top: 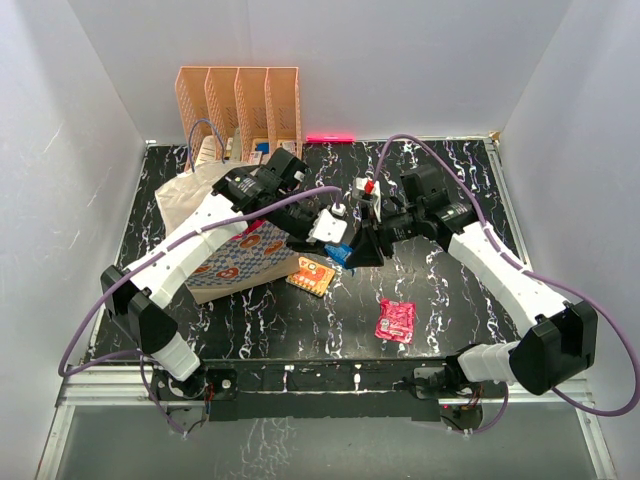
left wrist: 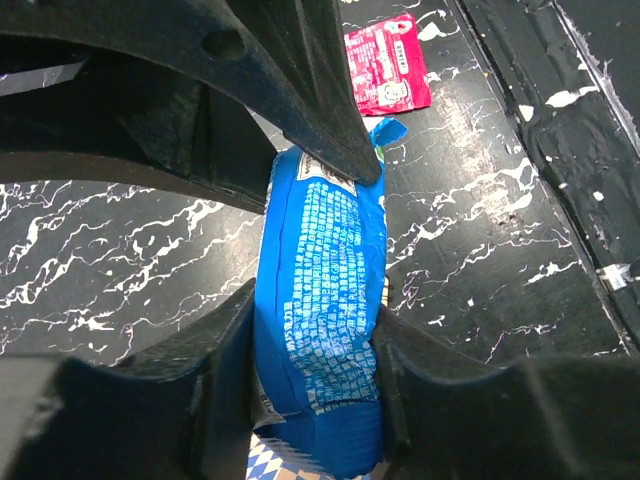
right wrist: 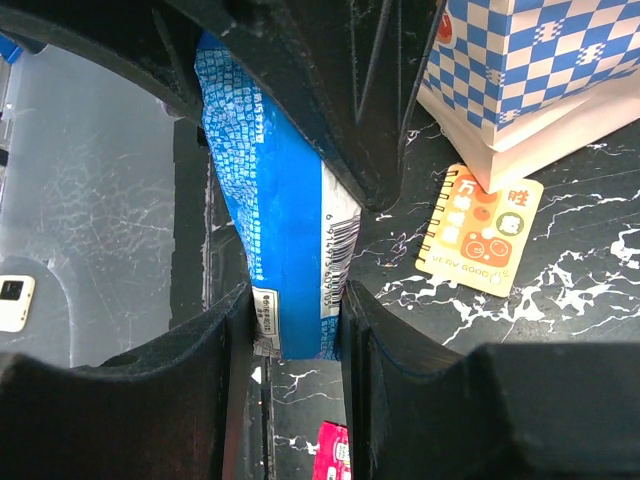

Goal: Place the snacks into the paper bag
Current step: Place the snack in the paper bag, then move the snack to the center of the board, then pick up the snack from the center of the board.

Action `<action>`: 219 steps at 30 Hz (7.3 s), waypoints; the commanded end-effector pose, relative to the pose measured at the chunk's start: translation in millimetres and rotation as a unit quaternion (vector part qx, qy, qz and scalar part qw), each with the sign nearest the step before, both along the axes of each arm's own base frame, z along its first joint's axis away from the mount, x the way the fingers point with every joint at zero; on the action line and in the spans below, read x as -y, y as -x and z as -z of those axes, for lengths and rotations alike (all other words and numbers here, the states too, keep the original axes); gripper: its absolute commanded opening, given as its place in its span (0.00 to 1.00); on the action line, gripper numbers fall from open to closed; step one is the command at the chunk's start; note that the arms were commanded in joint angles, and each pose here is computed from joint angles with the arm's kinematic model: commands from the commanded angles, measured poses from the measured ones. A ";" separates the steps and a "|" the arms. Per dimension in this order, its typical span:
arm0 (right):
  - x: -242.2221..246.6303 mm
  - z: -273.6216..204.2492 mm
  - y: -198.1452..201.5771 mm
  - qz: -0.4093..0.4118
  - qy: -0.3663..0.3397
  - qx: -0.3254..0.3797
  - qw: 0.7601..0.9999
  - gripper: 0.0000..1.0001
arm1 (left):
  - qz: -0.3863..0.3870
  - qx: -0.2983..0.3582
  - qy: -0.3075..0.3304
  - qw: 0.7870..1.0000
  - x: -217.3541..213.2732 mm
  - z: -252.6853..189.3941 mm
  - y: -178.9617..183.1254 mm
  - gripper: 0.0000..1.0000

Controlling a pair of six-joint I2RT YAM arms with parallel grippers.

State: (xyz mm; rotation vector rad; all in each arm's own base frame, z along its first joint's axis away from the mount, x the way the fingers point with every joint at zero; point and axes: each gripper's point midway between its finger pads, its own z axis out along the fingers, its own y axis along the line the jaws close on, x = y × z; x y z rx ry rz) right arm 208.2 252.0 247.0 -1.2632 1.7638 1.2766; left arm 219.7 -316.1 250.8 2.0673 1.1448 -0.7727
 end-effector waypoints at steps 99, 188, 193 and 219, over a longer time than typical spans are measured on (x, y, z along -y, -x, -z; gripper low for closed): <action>128.9 134.3 -17.5 0.124 0.314 0.079 0.938 0.88 | -0.622 0.185 -0.099 0.754 -259.2 -79.4 -106.7 0.92; 152.5 233.8 -54.1 0.190 0.376 0.041 0.906 0.71 | -0.708 0.112 0.086 0.692 -272.7 -118.1 -135.6 0.98; 153.3 226.7 -56.8 0.199 0.364 0.041 0.909 0.63 | -0.705 0.112 0.084 0.695 -271.9 -116.4 -135.9 0.98; 167.0 216.2 -69.8 0.210 0.265 -0.092 0.937 0.46 | -0.701 0.115 0.075 0.700 -272.4 -111.6 -135.4 0.98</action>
